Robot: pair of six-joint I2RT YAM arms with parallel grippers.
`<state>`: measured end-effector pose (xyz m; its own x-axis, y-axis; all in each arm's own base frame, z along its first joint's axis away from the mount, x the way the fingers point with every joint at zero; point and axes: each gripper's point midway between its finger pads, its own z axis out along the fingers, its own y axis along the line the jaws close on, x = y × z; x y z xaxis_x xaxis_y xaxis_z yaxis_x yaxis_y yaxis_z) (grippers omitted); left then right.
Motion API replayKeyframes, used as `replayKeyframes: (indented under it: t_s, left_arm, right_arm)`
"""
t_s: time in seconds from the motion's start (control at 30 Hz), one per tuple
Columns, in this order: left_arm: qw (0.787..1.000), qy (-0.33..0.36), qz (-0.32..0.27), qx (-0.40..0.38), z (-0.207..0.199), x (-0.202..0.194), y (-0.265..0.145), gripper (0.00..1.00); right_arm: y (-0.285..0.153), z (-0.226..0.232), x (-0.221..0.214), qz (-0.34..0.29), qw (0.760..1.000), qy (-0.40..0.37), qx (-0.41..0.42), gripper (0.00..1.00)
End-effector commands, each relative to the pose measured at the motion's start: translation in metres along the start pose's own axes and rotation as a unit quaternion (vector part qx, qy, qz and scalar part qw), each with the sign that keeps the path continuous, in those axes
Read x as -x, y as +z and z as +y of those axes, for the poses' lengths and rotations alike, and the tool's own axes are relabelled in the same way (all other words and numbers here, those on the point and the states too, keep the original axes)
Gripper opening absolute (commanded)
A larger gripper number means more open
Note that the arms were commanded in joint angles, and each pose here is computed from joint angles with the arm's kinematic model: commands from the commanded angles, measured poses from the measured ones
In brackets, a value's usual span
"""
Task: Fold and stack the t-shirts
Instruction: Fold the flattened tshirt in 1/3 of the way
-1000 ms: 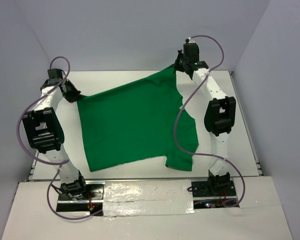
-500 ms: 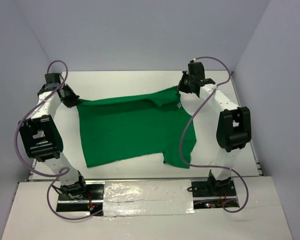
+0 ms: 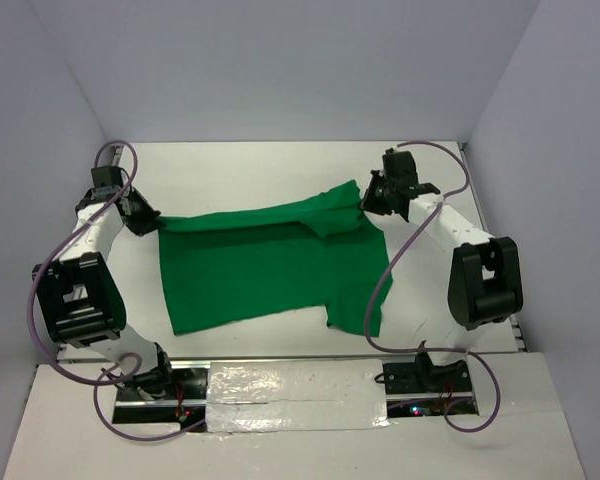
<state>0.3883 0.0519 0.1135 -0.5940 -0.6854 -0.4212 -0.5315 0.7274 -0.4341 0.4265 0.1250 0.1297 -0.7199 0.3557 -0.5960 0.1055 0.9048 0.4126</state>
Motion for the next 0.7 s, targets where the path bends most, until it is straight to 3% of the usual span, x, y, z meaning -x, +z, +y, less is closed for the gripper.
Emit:
replayKeyframes:
  t_s: [0.0, 0.6, 0.63, 0.67]
  left_arm:
    - [0.999, -0.008, -0.032, 0.007, 0.006, 0.005, -0.015, 0.0]
    - [0.999, -0.032, -0.003, 0.017, 0.027, -0.044, -0.026, 0.0]
    - [0.999, -0.042, 0.005, 0.026, 0.031, -0.05, -0.025, 0.03]
    - [0.998, -0.046, 0.011, 0.037, 0.037, -0.054, -0.024, 0.22]
  right_arm:
    - [-0.013, -0.006, -0.001, -0.02, 1.0, -0.001, 0.0, 0.0]
    - [-0.008, -0.038, -0.038, 0.008, 0.999, -0.006, -0.042, 0.0]
    - [-0.006, -0.039, -0.04, 0.011, 0.999, -0.003, -0.045, 0.0]
    - [-0.005, -0.042, -0.045, 0.015, 0.999, 0.0, -0.049, 0.16]
